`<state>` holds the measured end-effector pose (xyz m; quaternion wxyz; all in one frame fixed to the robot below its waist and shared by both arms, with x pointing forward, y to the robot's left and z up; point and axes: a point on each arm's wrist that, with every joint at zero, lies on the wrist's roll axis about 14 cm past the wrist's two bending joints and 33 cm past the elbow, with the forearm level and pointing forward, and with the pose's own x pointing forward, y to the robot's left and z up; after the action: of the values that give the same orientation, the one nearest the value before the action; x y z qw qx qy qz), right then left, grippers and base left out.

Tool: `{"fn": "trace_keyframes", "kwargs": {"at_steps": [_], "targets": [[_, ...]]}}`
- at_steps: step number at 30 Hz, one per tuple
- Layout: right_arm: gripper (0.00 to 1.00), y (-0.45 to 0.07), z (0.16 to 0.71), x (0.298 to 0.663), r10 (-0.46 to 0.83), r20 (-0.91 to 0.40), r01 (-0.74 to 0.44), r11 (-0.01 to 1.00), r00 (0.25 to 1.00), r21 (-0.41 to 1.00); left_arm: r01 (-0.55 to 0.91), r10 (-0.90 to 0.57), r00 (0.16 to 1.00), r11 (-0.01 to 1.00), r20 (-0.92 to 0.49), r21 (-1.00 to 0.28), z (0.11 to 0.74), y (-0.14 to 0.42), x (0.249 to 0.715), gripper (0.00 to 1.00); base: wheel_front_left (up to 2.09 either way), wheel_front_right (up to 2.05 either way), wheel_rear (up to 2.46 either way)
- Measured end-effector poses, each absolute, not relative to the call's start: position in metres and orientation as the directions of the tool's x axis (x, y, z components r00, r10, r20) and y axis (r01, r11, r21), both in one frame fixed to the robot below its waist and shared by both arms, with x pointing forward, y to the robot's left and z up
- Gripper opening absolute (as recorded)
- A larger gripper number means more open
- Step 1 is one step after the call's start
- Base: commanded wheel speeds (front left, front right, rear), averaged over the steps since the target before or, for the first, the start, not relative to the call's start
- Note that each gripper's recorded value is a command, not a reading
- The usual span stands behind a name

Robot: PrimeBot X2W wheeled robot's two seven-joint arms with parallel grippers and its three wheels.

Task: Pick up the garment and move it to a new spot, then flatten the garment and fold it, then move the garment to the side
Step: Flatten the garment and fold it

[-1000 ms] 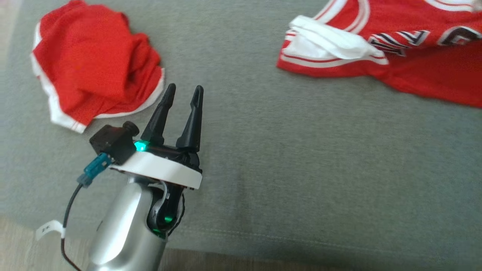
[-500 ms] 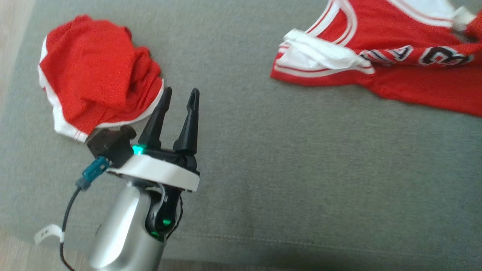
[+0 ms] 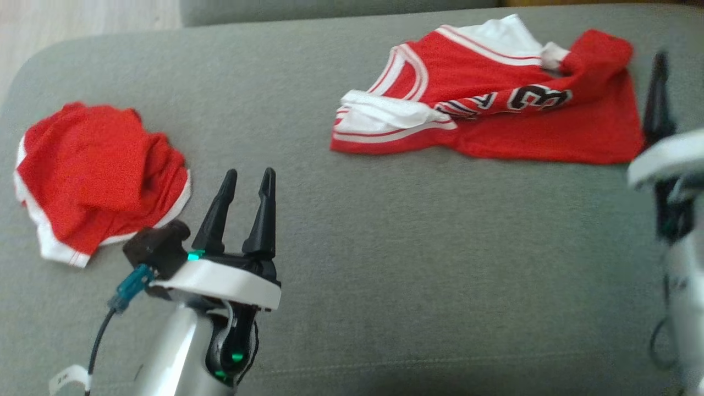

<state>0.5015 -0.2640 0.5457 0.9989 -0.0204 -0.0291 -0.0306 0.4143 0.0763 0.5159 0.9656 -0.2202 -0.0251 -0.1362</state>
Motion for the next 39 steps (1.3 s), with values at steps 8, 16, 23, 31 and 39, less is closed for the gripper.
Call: {"fn": "trace_keyframes", "kwargs": {"at_steps": [8,16,23,31,39], "targets": [[1.0,-0.254,0.497,0.419,-0.109,-0.015,0.11,0.989,0.994,0.095,0.318,-0.295,0.948,0.849,0.123,-0.422,0.521,0.058,0.411,1.0,0.0,0.0,0.0],[1.0,-0.26,0.476,0.392,-0.164,-0.092,0.176,0.975,0.982,0.134,0.324,-0.312,0.945,0.845,0.1,-0.425,0.511,0.052,0.415,1.0,0.0,0.0,0.0],[1.0,-0.274,0.453,0.401,-0.212,-0.191,0.247,0.951,0.958,0.185,0.3,-0.305,0.95,0.848,0.061,-0.438,0.495,0.056,0.42,1.0,0.0,0.0,0.0],[1.0,-0.292,0.431,0.437,-0.271,-0.288,0.349,0.898,0.918,0.269,0.271,-0.283,0.958,0.863,0.037,-0.427,0.483,0.068,0.43,1.0,0.0,0.0,0.0],[1.0,-0.302,0.402,0.465,-0.314,-0.387,0.437,0.853,0.867,0.286,0.221,-0.241,0.97,0.88,0.004,-0.42,0.468,0.087,0.438,1.0,0.0,0.0,0.0]]}}
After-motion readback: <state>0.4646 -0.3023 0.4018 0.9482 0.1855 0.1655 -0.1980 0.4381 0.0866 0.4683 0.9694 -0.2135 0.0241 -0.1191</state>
